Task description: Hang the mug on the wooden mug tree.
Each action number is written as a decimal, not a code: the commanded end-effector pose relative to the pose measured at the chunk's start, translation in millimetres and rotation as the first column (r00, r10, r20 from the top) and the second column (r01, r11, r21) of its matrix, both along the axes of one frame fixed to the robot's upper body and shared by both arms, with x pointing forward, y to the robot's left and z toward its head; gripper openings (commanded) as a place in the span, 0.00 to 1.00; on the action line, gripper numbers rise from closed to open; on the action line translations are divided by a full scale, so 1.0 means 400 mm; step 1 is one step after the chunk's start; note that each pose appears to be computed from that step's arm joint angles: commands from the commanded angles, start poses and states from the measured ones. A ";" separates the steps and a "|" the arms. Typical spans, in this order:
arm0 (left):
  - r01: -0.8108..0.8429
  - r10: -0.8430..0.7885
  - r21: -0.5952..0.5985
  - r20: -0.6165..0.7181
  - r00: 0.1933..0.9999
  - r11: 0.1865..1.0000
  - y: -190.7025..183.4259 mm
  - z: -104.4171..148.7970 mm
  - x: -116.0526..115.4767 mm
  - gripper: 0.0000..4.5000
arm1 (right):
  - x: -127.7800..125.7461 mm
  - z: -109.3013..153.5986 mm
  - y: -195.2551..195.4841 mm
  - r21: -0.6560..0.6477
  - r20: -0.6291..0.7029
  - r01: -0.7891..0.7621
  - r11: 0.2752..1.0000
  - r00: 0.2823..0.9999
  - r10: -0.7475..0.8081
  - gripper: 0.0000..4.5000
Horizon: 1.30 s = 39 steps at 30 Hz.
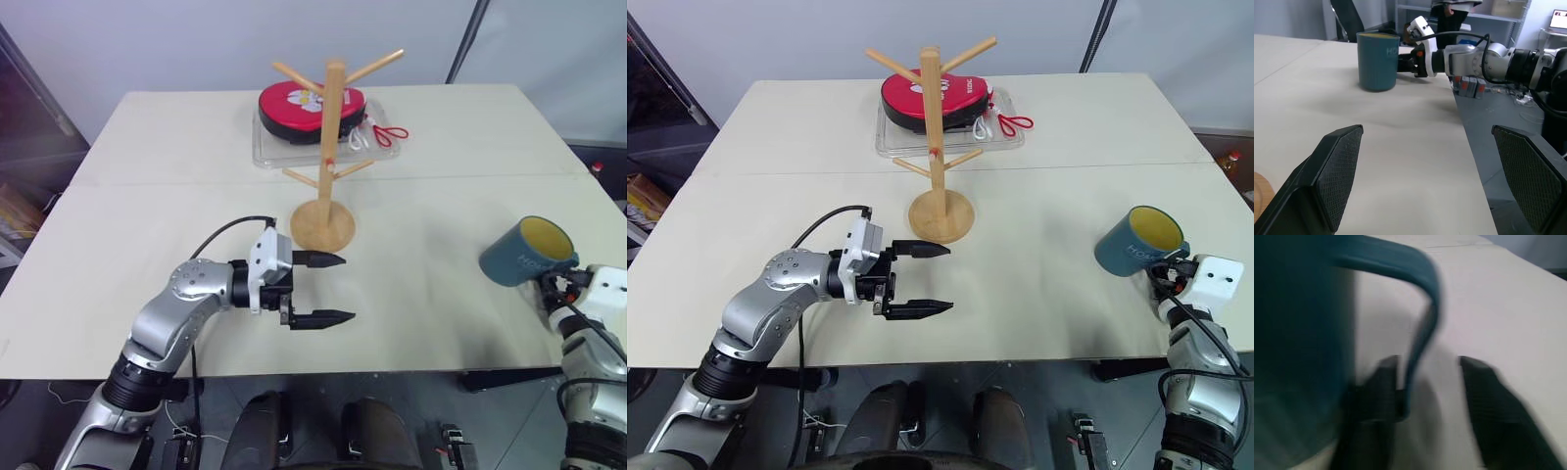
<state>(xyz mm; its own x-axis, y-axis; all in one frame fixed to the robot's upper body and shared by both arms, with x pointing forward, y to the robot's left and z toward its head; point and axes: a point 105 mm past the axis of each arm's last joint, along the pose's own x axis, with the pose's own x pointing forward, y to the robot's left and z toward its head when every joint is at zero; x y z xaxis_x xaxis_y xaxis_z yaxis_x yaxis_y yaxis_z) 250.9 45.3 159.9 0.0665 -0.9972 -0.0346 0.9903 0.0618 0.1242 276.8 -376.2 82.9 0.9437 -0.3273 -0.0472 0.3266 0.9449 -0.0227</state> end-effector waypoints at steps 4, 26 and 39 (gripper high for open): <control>0.001 0.000 -0.015 0.034 0.999 1.000 0.007 0.013 -0.007 1.00 | -0.001 0.029 0.013 -0.003 0.047 -0.021 1.000 0.999 0.021 0.01; -0.408 0.406 -0.006 0.110 0.907 0.913 0.224 0.014 0.159 1.00 | 0.004 0.370 0.679 -0.573 -0.117 -0.654 0.494 0.662 0.741 0.01; -0.503 0.510 -0.089 0.096 0.855 0.860 0.305 0.066 0.157 1.00 | 0.066 0.415 0.805 -0.593 -0.160 -0.651 0.474 0.672 0.723 0.01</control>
<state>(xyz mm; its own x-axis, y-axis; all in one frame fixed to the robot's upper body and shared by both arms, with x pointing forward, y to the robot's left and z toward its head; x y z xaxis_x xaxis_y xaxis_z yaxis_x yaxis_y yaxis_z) 319.1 164.9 172.7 0.5723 -0.8196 0.0276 0.8028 0.5668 0.1848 303.2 -53.7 235.2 0.8535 0.5184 -0.0519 -0.4356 0.6553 -0.6171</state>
